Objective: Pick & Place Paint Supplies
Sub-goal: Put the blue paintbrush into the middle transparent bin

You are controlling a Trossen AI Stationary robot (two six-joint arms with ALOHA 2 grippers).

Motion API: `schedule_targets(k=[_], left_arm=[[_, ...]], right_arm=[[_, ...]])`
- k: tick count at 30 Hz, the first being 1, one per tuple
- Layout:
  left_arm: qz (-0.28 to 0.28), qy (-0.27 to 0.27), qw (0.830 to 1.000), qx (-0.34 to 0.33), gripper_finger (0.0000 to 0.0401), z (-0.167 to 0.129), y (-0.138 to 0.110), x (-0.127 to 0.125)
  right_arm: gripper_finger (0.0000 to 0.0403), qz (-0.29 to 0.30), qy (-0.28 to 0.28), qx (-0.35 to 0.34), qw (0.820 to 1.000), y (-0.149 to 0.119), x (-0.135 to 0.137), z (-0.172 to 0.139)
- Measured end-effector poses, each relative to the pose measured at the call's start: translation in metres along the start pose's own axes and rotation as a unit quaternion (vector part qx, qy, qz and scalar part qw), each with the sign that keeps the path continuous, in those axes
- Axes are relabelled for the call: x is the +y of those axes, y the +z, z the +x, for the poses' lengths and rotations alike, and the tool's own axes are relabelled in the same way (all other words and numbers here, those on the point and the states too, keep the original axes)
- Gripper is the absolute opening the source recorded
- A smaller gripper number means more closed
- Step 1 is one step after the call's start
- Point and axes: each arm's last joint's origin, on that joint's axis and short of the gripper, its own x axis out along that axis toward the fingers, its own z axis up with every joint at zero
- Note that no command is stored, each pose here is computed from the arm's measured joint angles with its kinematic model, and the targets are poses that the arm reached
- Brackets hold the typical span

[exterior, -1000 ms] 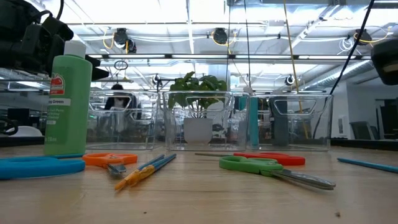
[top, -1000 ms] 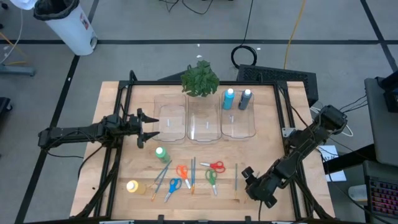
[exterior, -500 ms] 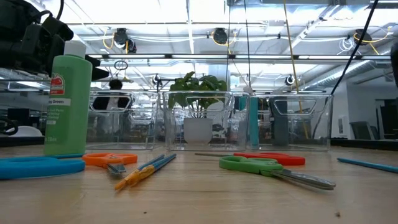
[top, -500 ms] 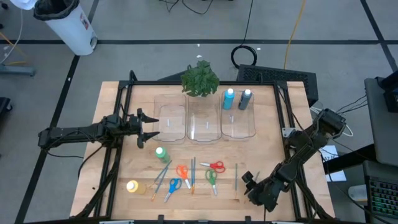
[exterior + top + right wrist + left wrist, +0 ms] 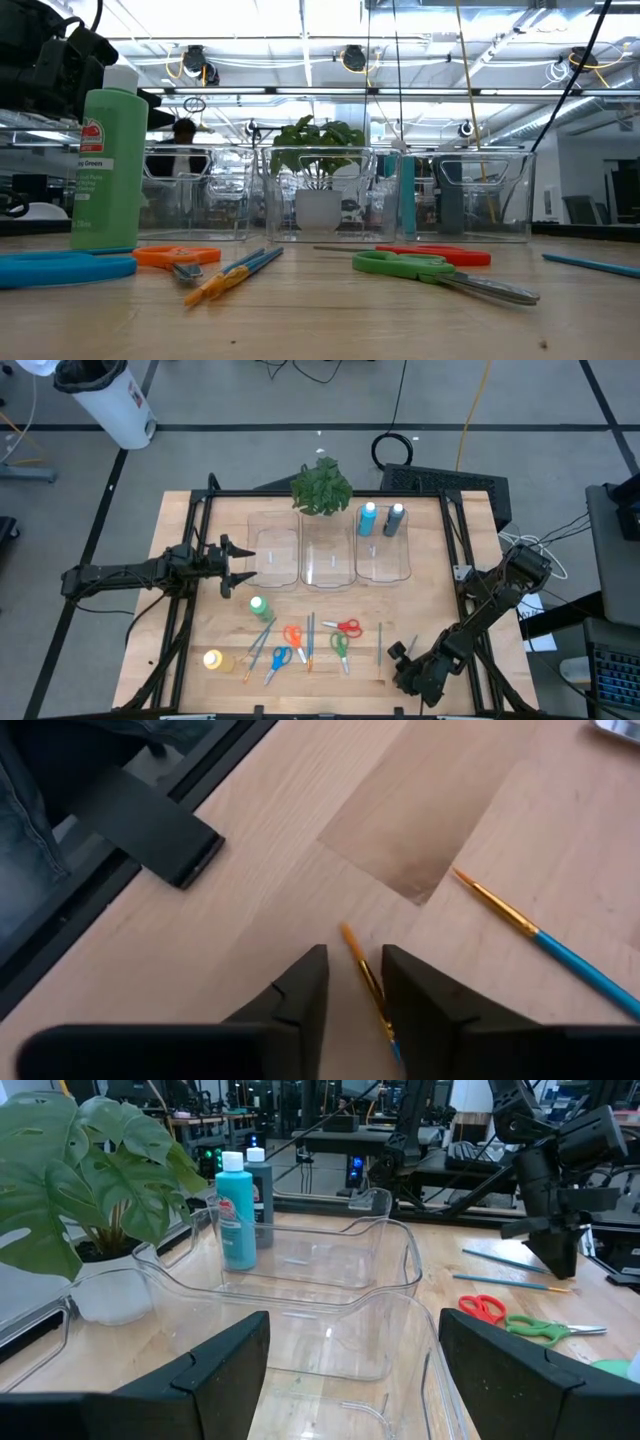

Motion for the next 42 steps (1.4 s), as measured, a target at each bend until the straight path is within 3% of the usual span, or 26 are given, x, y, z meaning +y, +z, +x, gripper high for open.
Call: schedule_targets(k=[7, 13, 19, 25, 34, 42], left_arm=[[0.000, 0.000, 1.000, 0.000, 0.0294, 0.000, 0.000, 0.000], [0.000, 0.000, 1.000, 0.000, 0.0294, 0.000, 0.000, 0.000], [0.000, 0.000, 1.000, 0.000, 0.0294, 0.000, 0.000, 0.000], [0.000, 0.000, 1.000, 0.000, 0.0294, 0.000, 0.000, 0.000], [0.000, 0.000, 1.000, 0.000, 0.0294, 0.000, 0.000, 0.000], [0.000, 0.000, 1.000, 0.000, 0.0294, 0.000, 0.000, 0.000]], right_arm=[[0.0005, 0.008, -0.001, 0.002, 1.000, 0.000, 0.000, 0.000], [0.0002, 0.019, -0.002, 0.002, 1.000, -0.001, -0.001, 0.000], [0.0001, 0.091, -0.032, -0.024, 0.995, 0.005, -0.005, -0.007], [0.0000, 0.113, -0.073, -0.136, 0.982, 0.028, -0.011, -0.038], [0.0000, 0.064, -0.146, -0.338, 0.927, 0.069, -0.021, -0.070], [0.0000, 0.122, -0.201, -0.425, 0.874, 0.089, -0.072, -0.080]])
